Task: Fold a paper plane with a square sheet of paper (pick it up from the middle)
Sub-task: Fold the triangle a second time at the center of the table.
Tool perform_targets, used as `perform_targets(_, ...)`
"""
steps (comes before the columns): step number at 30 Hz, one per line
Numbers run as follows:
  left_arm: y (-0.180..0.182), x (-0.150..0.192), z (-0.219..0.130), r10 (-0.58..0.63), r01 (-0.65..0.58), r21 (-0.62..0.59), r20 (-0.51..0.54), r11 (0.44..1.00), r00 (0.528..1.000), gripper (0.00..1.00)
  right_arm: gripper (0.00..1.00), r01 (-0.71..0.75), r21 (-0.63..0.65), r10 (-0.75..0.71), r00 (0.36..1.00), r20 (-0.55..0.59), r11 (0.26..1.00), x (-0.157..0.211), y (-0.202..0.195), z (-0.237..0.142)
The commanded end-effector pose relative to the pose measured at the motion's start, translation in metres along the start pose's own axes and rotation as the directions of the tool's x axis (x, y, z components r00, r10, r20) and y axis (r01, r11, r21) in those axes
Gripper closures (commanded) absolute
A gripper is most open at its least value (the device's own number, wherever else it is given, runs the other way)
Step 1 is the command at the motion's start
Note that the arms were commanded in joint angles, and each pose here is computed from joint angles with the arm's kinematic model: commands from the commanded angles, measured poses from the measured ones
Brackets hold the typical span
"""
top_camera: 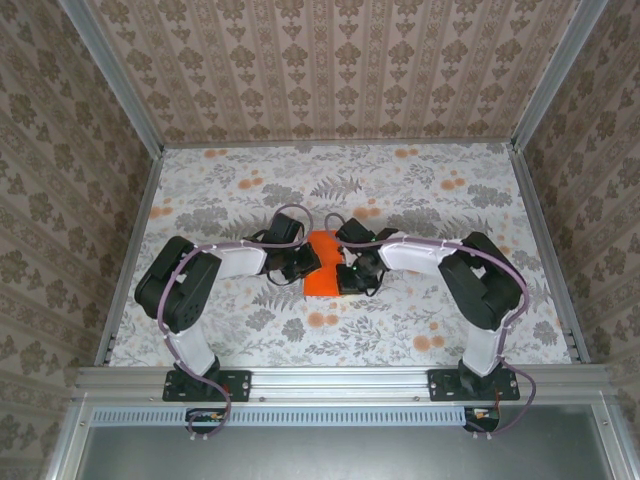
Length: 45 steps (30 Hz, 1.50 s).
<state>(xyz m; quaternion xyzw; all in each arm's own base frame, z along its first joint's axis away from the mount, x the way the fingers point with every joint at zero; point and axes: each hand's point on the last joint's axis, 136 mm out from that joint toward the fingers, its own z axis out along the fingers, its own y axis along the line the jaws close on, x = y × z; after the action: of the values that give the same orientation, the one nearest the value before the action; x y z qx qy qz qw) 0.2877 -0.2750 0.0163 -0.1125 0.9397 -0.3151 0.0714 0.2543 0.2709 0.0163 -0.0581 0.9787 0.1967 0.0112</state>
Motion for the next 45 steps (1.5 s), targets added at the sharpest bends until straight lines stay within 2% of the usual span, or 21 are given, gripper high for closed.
perform_targets(1,0.069,0.021,0.011,-0.095,0.084,-0.223,-0.041,0.971,0.995,0.91,1.00,0.027,-0.048,-0.025,0.999,0.031,0.999,0.000,0.007,-0.019)
perform_targets(4,0.067,0.021,0.012,-0.092,0.080,-0.213,-0.045,0.974,0.995,0.91,1.00,0.063,-0.132,-0.054,0.996,0.074,0.989,-0.013,0.030,-0.028)
perform_targets(8,0.063,0.020,0.012,-0.086,0.075,-0.204,-0.046,0.976,0.995,0.91,1.00,0.070,-0.175,-0.060,0.996,0.065,0.982,-0.023,0.042,-0.020)
perform_targets(17,0.063,0.021,0.013,-0.086,0.074,-0.206,-0.049,0.976,0.995,0.91,1.00,0.064,-0.153,-0.061,0.998,0.022,0.986,-0.032,0.038,0.006)
perform_targets(25,0.072,0.023,0.013,-0.103,0.090,-0.234,-0.046,0.968,0.994,0.91,1.00,0.027,-0.100,-0.032,0.998,-0.049,0.995,-0.005,0.006,0.021)
perform_targets(33,0.084,0.026,0.014,-0.137,0.119,-0.264,-0.048,0.957,0.989,0.95,1.00,0.010,-0.099,-0.019,0.996,-0.090,0.995,0.031,-0.014,0.013)
perform_targets(37,0.081,0.024,0.014,-0.129,0.114,-0.250,-0.045,0.962,0.991,0.95,1.00,0.021,-0.110,-0.028,0.998,-0.058,0.994,0.030,-0.014,0.000)
perform_targets(42,0.063,0.020,0.017,-0.094,0.084,-0.173,-0.052,0.981,0.994,0.95,1.00,0.068,-0.173,-0.060,0.997,0.051,0.983,0.003,0.009,-0.022)
perform_targets(45,0.051,0.017,0.017,-0.077,0.071,-0.126,-0.046,0.989,0.996,0.94,1.00,0.080,-0.195,-0.067,0.995,0.075,0.978,-0.013,0.021,-0.023)
